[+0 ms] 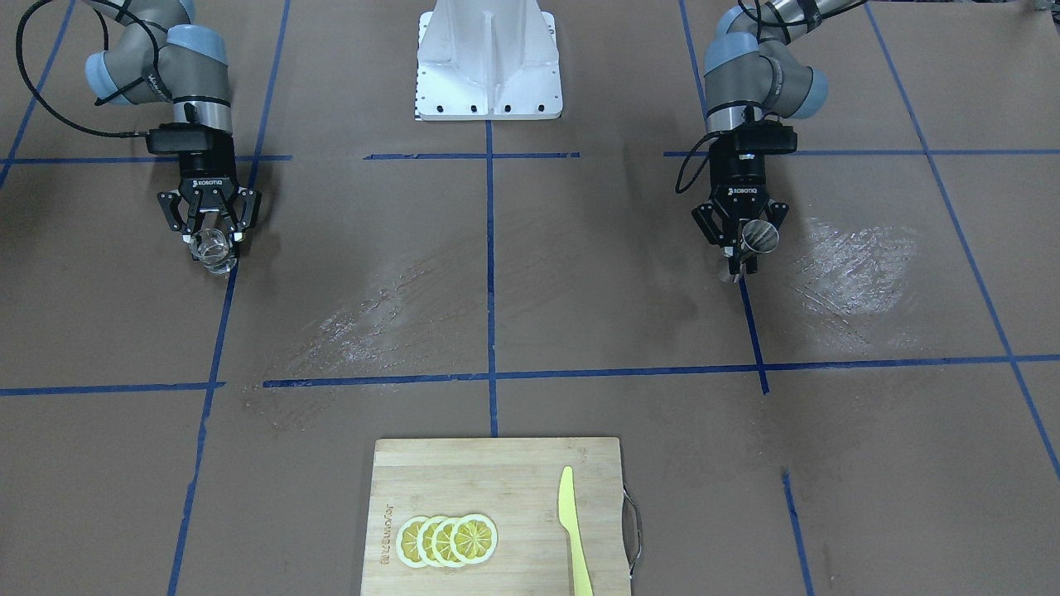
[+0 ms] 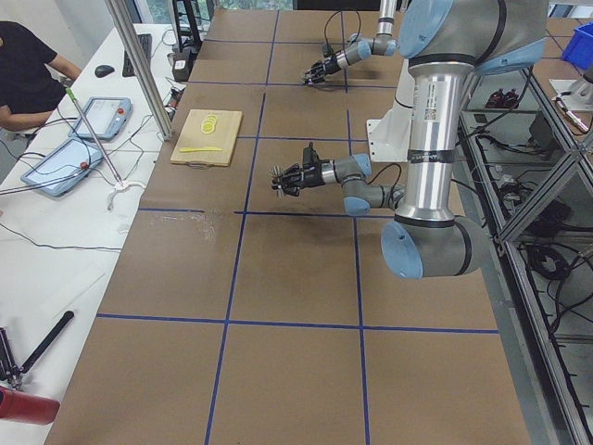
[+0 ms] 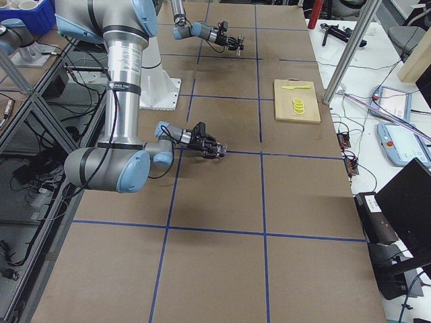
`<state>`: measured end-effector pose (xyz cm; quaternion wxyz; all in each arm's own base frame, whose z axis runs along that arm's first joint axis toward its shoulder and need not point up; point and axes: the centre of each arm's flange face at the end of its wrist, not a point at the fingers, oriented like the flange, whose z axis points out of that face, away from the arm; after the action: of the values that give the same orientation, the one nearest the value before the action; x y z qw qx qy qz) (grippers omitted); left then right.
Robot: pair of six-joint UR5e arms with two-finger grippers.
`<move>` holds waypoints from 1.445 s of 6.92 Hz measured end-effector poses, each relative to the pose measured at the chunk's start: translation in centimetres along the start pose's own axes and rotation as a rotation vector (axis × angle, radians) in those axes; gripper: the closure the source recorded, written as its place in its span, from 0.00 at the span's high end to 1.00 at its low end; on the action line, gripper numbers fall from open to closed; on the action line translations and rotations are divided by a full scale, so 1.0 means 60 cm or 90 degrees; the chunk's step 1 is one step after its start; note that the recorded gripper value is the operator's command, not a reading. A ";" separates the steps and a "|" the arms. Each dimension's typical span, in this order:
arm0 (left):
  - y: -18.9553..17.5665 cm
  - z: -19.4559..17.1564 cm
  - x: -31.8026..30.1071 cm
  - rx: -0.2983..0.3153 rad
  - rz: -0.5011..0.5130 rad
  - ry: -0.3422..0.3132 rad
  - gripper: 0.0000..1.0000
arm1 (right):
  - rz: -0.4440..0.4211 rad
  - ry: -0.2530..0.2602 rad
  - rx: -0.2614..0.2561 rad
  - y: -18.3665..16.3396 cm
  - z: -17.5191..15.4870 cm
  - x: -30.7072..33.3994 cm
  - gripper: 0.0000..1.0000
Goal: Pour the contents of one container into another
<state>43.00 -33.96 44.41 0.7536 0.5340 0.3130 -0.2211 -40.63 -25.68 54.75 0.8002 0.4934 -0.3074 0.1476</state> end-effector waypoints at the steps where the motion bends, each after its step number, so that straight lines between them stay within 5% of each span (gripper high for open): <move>1: -0.005 -0.002 0.008 0.001 -0.005 0.004 0.00 | 0.002 -0.009 0.000 -0.017 -0.006 -0.013 0.00; 5: -0.060 -0.008 0.171 0.007 0.027 0.070 0.00 | -0.026 -0.059 -0.006 -0.129 -0.040 -0.062 0.00; 7: -0.098 -0.028 0.284 -0.021 0.048 0.145 0.00 | -0.082 -0.079 0.014 -0.193 -0.046 -0.094 0.00; 10: -0.122 -0.068 0.391 -0.100 0.117 0.301 0.00 | -0.185 -0.125 -0.006 -0.279 -0.014 -0.147 0.00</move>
<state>53.74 -32.52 21.99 0.7157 0.5366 0.4470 0.0042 -38.06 -32.23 37.15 0.7816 0.5409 -0.3100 -0.0200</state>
